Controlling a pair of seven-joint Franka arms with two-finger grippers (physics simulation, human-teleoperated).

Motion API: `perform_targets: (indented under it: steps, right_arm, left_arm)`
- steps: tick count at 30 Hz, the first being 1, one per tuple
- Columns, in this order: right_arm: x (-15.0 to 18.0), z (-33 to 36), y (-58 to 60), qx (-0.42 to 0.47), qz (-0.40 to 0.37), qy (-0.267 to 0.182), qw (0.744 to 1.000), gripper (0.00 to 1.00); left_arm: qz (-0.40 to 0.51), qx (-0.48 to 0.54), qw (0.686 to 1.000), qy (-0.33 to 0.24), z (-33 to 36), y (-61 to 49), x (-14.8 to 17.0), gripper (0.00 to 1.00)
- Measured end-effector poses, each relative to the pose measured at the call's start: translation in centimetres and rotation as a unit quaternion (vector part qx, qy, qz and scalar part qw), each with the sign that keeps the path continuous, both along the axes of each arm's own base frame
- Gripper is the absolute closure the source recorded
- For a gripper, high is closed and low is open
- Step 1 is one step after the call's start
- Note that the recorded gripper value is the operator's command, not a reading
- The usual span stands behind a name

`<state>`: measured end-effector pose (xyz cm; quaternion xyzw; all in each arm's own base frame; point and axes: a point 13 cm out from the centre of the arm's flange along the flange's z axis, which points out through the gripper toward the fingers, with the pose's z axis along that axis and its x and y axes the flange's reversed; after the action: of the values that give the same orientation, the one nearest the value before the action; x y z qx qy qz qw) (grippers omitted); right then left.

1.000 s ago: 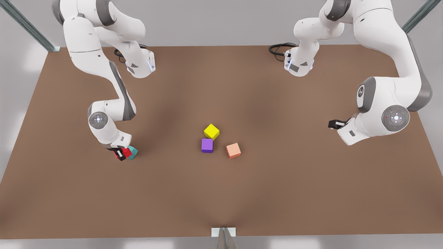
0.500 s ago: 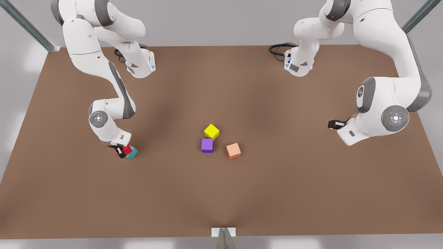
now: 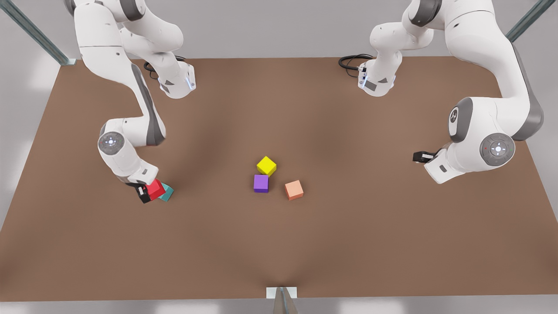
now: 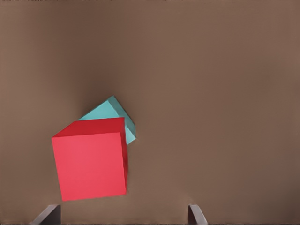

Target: Pick up red wooden cube and pass to hand red wooden cube and place in blue wooden cube

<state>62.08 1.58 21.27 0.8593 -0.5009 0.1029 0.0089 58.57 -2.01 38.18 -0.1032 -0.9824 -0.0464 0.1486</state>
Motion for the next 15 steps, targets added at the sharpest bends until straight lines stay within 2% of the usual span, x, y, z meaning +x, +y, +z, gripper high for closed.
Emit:
perform_targets:
  steps: [3,6,9,12,15]
  right_arm:
    - [3.4,5.0,2.2,0.018,-0.039,-0.004,0.999,0.0]
    - [6.7,5.5,4.5,0.054,-0.151,0.027,0.987,0.0]
    - [6.6,5.4,5.0,0.068,-0.281,0.057,0.955,0.0]
    - [7.3,13.7,5.2,0.079,-0.392,0.041,0.915,0.0]
    - [2.6,22.2,3.2,0.083,-0.494,0.048,0.864,0.0]
  left_arm:
    - [0.0,0.0,1.0,0.0,0.0,0.0,0.0,0.0]
    - [0.001,0.0,1.0,0.001,-0.1,0.1,0.0,0.0]
    - [0.0,0.0,1.0,0.003,-0.2,-0.2,-0.1,0.0]
    - [-0.001,-0.001,1.0,0.007,-0.3,-0.4,-0.3,0.0]
    - [-0.001,-0.001,1.0,0.009,-0.3,-0.4,-0.4,0.0]
